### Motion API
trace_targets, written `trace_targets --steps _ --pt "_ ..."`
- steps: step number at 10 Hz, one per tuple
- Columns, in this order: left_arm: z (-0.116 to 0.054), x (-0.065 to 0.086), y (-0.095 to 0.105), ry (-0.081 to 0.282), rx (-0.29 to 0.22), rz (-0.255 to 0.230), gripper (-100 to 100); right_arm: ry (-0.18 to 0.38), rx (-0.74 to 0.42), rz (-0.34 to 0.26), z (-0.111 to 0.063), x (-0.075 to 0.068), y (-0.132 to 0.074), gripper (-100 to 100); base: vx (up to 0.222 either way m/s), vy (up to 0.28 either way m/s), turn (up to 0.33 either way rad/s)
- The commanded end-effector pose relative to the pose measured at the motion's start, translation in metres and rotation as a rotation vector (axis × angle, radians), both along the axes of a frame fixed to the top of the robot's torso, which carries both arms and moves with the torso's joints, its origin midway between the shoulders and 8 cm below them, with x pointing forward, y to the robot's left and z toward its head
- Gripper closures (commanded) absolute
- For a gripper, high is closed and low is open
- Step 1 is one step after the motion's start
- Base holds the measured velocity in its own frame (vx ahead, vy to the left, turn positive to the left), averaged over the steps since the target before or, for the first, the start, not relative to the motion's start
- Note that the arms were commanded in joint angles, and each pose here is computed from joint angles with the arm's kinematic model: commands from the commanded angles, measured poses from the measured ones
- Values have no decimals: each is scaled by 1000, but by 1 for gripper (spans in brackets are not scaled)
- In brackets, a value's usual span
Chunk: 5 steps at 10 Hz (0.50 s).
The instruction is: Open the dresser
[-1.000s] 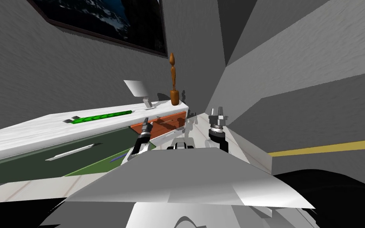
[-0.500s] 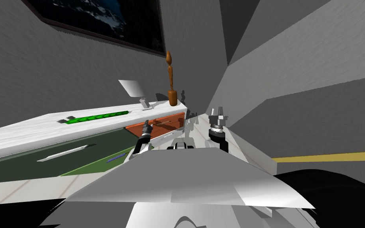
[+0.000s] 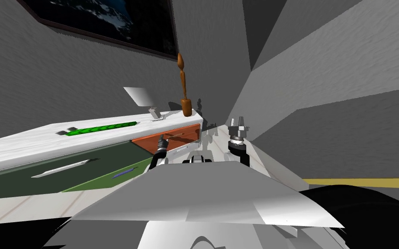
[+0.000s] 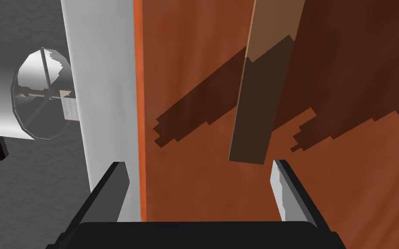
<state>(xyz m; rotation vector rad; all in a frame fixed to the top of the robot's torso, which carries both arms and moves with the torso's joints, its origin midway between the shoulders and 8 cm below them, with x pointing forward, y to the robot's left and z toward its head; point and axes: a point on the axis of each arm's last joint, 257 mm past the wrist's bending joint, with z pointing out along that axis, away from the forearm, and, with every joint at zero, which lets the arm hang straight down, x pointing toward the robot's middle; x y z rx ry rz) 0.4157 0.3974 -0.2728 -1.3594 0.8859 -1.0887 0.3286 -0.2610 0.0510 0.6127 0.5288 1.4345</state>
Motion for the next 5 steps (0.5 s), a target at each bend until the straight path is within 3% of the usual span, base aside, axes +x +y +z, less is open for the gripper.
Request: trace_targets --steps 1,3,5 --pt "-25 -3 -12 25 -86 32 -100 0 0 0 0 0 0 0 26 -56 26" --pt "-35 -4 -21 30 -134 47 -100 0 0 0 0 0 0 0 16 -37 12" --pt "-32 -4 -19 29 -122 43 -100 0 0 0 0 0 0 0 2 -6 1"
